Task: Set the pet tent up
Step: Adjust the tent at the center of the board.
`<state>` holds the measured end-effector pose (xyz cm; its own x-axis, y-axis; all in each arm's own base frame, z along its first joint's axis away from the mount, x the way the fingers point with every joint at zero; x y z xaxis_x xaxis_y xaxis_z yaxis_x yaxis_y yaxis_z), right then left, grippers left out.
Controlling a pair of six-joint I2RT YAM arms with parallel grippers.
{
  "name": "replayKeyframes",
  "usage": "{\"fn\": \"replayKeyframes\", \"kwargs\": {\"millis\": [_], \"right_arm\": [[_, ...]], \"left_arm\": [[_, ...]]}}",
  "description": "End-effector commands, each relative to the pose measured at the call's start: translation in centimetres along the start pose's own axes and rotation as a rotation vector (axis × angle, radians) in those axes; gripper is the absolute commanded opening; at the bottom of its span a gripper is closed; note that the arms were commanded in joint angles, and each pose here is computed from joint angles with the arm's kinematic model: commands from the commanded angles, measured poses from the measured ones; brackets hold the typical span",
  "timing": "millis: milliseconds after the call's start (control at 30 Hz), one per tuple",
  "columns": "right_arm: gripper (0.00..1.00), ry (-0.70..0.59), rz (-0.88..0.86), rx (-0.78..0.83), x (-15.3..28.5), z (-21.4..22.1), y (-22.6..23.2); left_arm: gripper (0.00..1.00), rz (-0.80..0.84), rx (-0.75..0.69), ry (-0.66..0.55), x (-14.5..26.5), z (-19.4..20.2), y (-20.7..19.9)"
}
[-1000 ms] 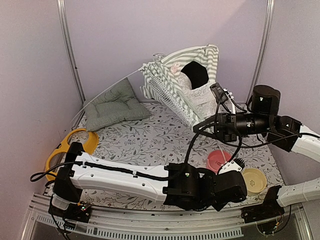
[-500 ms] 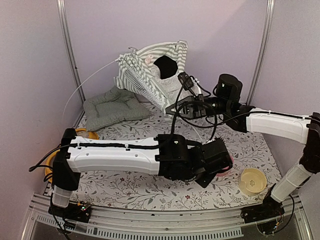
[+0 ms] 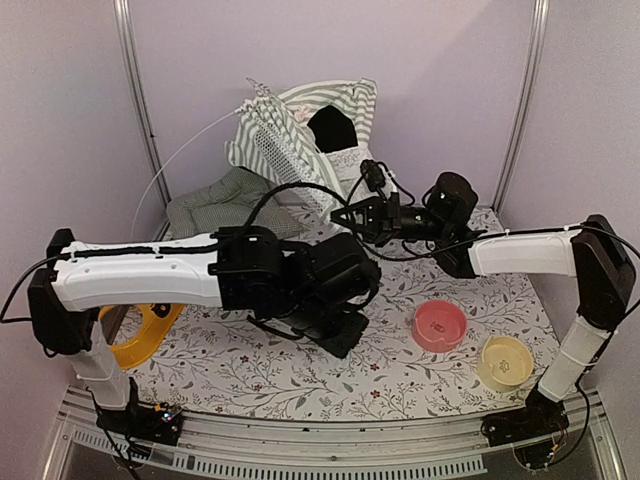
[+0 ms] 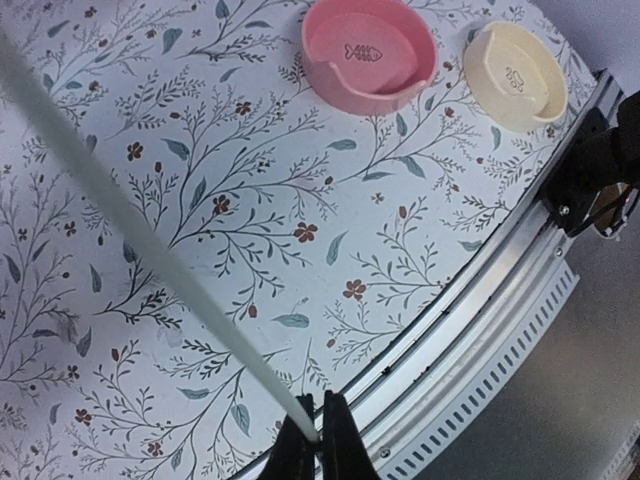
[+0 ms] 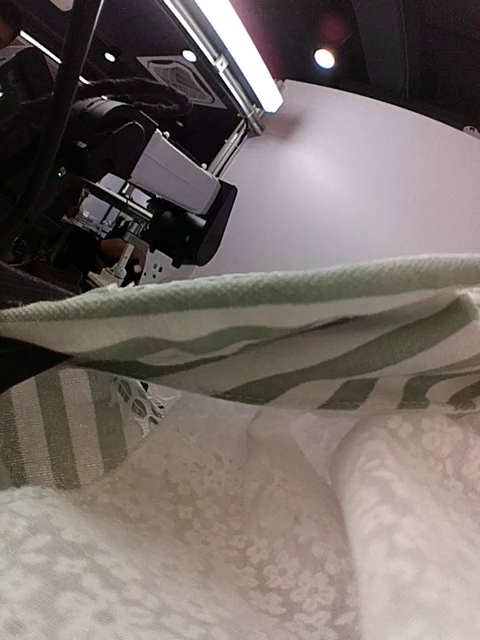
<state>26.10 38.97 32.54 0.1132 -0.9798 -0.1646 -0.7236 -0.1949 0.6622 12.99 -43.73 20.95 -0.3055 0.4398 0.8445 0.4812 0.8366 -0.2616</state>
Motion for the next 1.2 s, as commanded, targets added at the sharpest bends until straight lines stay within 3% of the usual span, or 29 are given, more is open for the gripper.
{"fn": "replayKeyframes", "kwargs": {"millis": [0,167,300,733,900,1167], "right_arm": [[0.03,0.123,0.21,-0.125,-0.1,6.0,-4.3],[0.04,0.164,0.36,0.001,-0.9,6.2,-4.6],[0.04,0.233,0.37,0.033,-3.3,8.1,-3.3],[0.05,0.296,0.377,0.03,-7.2,14.6,0.2],[0.05,0.26,0.411,0.032,-5.7,12.1,-1.3],[0.09,0.271,0.368,0.068,-5.6,6.0,-5.3]], "left_arm": [[0.0,0.12,0.239,-0.33,4.2,-5.8,3.1],[0.0,0.17,0.467,-0.507,5.8,-5.3,6.3],[0.0,0.152,0.487,-0.6,8.0,-4.1,5.3],[0.0,0.099,0.53,-0.521,7.9,7.0,4.8],[0.0,0.1,0.574,-0.624,9.7,5.1,4.6],[0.0,0.054,0.521,-0.736,11.9,-3.4,4.4]]}}
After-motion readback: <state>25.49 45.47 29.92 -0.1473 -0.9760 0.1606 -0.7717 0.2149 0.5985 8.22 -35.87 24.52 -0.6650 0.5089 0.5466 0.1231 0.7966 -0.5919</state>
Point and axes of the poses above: each gripper's point midway between its finger pads, its own x axis back along the fingers, its own y axis along the line the jaws close on, z = x × y, the point moved 1 cm from there along x, back along the fingers, and after that the axes turned 15 degrees about x, right-handed, at the moved point
